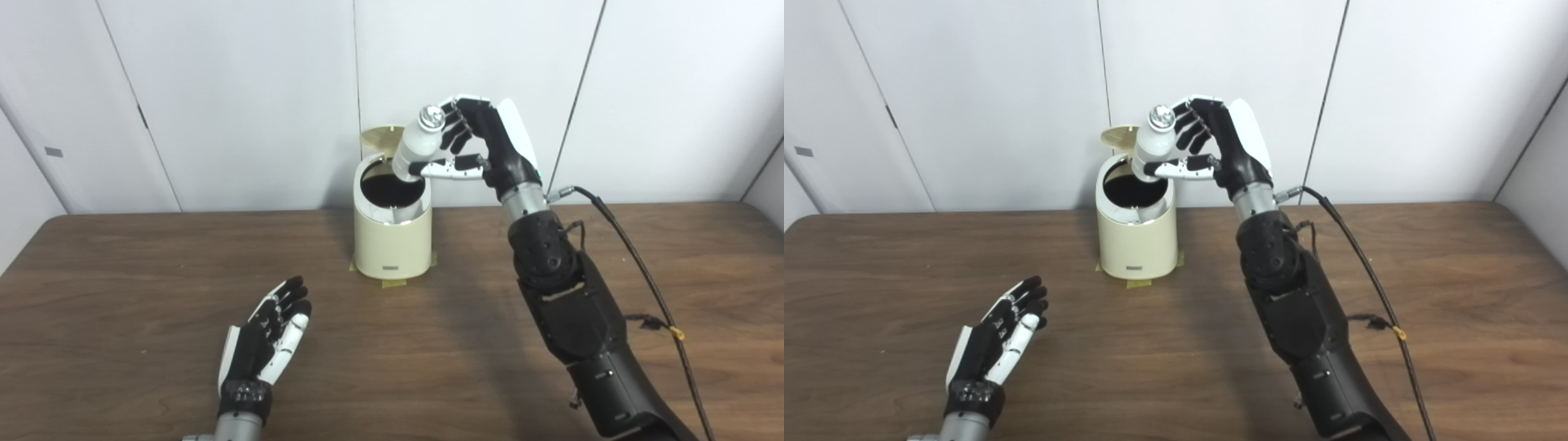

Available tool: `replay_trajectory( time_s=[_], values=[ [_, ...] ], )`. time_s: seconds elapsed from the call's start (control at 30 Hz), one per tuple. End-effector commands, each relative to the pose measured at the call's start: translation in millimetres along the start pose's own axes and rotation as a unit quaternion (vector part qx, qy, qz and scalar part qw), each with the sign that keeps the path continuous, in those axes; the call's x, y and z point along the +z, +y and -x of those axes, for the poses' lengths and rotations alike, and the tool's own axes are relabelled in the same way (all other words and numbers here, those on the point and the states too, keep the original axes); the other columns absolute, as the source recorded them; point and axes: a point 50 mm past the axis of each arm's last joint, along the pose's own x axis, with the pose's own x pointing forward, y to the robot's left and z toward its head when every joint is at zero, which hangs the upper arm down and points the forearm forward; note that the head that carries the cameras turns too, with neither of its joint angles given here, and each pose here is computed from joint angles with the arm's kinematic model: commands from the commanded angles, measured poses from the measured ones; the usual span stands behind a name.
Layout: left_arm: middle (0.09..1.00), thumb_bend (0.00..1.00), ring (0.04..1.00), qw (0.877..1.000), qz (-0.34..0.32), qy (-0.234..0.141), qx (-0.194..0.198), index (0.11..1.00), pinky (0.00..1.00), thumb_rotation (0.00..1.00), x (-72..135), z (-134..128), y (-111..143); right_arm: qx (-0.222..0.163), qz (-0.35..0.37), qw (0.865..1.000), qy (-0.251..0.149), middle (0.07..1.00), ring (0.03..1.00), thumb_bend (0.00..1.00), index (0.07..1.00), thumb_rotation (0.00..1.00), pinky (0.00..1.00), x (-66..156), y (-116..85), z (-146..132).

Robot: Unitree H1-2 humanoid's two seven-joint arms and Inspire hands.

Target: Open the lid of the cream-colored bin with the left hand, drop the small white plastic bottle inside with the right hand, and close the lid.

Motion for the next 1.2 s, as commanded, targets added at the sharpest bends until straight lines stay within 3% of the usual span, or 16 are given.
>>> replay_trajectory(
  time_s=[0.0, 0.3, 0.63, 1.17],
  values=[
    [0.846, 0.55, 0.836, 1.0, 0.002, -0.027, 0.003, 0.871, 0.8, 0.59, 9, 0, -5, -0.012, 0.001, 0.998, -0.064, 0.495, 0.432, 0.52, 0.48, 0.0, 0.35, 30, -4, -21],
    [0.838, 0.56, 0.831, 1.0, -0.001, -0.028, 0.006, 0.871, 0.78, 0.6, 10, 0, -9, 0.0, 0.011, 0.997, -0.083, 0.499, 0.428, 0.52, 0.478, 0.0, 0.36, 32, 12, -23],
    [0.838, 0.57, 0.831, 1.0, 0.004, -0.03, 0.007, 0.87, 0.77, 0.59, 12, 0, -9, 0.016, 0.014, 0.997, -0.068, 0.501, 0.426, 0.52, 0.483, 0.0, 0.36, 27, 21, -22],
    [0.839, 0.56, 0.829, 0.999, 0.001, -0.034, 0.006, 0.873, 0.78, 0.57, 15, 2, -5, -0.02, 0.015, 0.998, -0.052, 0.495, 0.426, 0.52, 0.49, 0.0, 0.37, 17, 18, -14]
  ],
)
